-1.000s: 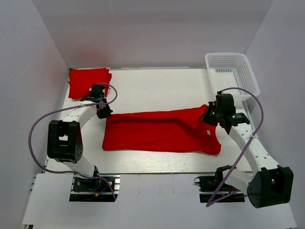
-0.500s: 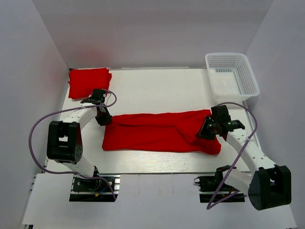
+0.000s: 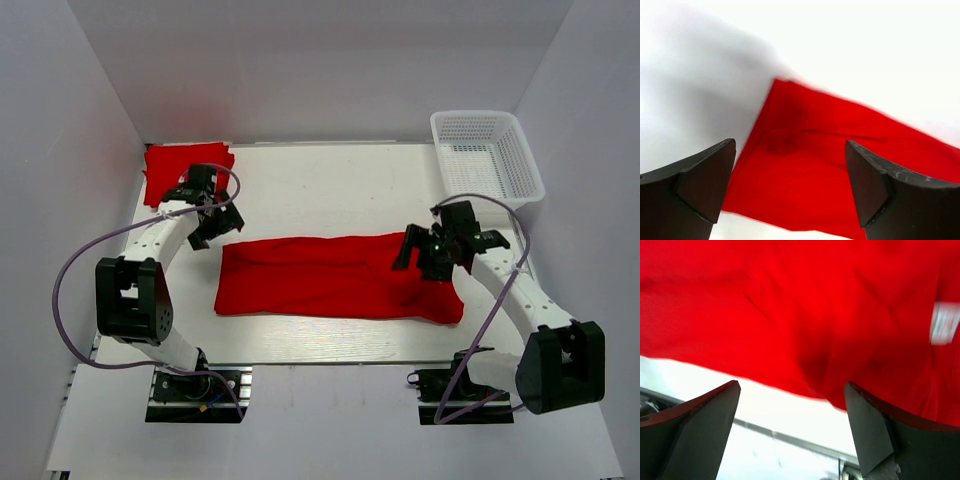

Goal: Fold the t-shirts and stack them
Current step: Fold the other side of the tshirt into a rectangle

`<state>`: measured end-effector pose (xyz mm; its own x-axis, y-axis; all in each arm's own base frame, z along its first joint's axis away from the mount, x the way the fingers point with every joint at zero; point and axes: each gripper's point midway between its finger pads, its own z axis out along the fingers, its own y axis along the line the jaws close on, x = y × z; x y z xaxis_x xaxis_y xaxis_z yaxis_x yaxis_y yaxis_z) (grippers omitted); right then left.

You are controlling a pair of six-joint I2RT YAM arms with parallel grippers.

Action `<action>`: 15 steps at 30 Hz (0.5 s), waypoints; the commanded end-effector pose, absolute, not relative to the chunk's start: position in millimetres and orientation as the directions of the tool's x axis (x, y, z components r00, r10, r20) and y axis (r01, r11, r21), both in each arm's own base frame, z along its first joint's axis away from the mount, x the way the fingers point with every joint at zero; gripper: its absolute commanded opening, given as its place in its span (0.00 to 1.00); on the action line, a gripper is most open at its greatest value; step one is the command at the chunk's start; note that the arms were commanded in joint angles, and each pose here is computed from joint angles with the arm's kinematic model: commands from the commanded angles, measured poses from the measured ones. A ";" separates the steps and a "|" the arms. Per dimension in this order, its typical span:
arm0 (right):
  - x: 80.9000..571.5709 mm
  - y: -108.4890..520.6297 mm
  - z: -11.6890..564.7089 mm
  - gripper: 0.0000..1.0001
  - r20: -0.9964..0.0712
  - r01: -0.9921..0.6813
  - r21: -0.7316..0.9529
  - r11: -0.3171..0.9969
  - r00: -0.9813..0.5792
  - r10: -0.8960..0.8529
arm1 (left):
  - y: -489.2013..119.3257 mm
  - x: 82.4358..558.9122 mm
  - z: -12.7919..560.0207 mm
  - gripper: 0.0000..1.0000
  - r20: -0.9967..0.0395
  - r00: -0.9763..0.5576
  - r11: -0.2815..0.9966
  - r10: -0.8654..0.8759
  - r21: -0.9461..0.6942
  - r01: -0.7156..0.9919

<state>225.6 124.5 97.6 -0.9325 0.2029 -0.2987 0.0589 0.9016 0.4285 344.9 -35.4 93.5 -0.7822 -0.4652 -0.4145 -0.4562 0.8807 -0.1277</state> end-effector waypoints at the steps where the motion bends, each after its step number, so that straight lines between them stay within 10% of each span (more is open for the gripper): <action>1: 270.6 133.8 134.0 0.90 -0.468 -0.062 0.447 0.893 -0.866 0.174 | -57.8 371.8 125.3 1.00 -0.486 -0.764 0.905 -0.424 -0.249 -0.343; 15: 286.8 172.5 83.8 0.90 -0.344 -0.110 0.530 0.841 -0.934 0.095 | -97.7 345.7 35.9 0.77 -0.271 -0.903 0.924 -0.333 -0.285 -0.256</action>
